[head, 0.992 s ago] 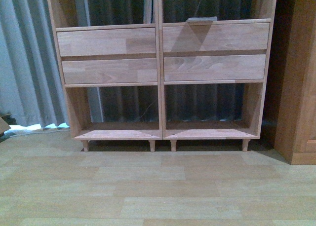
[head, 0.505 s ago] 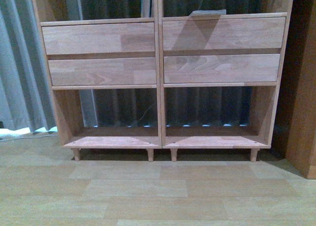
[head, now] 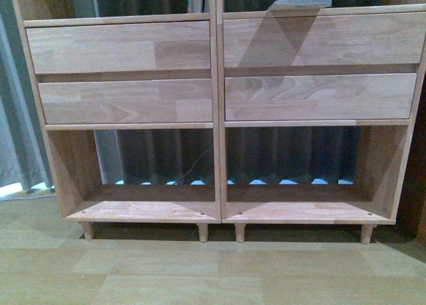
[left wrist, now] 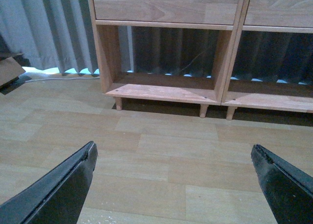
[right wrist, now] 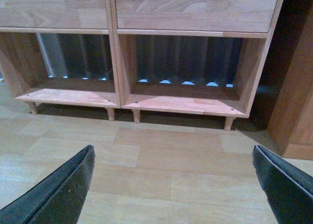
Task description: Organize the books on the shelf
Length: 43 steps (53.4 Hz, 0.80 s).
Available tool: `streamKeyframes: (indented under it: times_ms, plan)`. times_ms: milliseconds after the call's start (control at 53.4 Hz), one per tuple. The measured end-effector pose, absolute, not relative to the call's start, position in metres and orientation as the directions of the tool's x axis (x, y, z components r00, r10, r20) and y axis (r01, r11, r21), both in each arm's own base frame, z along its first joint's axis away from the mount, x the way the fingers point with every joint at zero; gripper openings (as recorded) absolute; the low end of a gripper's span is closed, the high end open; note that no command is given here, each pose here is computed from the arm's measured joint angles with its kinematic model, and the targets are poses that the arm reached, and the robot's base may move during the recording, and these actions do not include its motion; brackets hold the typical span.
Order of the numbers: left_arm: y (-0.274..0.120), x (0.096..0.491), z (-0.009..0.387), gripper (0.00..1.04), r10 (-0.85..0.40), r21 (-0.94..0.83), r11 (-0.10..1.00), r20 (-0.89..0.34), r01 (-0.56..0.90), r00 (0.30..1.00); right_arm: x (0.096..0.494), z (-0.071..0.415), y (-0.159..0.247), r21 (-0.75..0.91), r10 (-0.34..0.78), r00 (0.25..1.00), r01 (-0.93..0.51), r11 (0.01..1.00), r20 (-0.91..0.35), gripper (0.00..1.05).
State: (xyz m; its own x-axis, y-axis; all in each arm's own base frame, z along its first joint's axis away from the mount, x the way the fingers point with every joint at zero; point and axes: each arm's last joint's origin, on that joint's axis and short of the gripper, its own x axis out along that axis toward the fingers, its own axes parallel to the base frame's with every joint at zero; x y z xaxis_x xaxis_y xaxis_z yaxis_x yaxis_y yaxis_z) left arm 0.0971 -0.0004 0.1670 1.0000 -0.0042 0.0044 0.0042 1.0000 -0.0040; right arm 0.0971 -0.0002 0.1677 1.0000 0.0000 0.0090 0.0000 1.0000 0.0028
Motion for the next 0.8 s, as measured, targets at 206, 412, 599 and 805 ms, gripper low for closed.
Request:
streamKeyframes:
  times_ms: [206,412,599,805]
  plan:
    - [-0.0004,0.0971,0.1671,0.97,-0.004,-0.004,1.000,0.005,0.004,1.000,0.0971,0.1677,-0.0002,0.003,0.000,1.000,0.000,1.000,0.009,0.98]
    - [-0.0004,0.0971,0.1671,0.97,-0.004,-0.004,1.000,0.005,0.004,1.000,0.0971,0.1677,-0.0002,0.003,0.000,1.000,0.000,1.000,0.009,0.98]
    - [-0.0004,0.0971,0.1671,0.97,-0.004,-0.004,1.000,0.005,0.004,1.000,0.0971,0.1677,-0.0002,0.003,0.000,1.000,0.000,1.000,0.009,0.98]
    - [-0.0004,0.0971,0.1671,0.97,-0.005,-0.004,1.000,0.005,0.005,1.000,0.0971,0.1677,-0.0002,0.003,0.000,1.000,0.000,1.000,0.009,0.98]
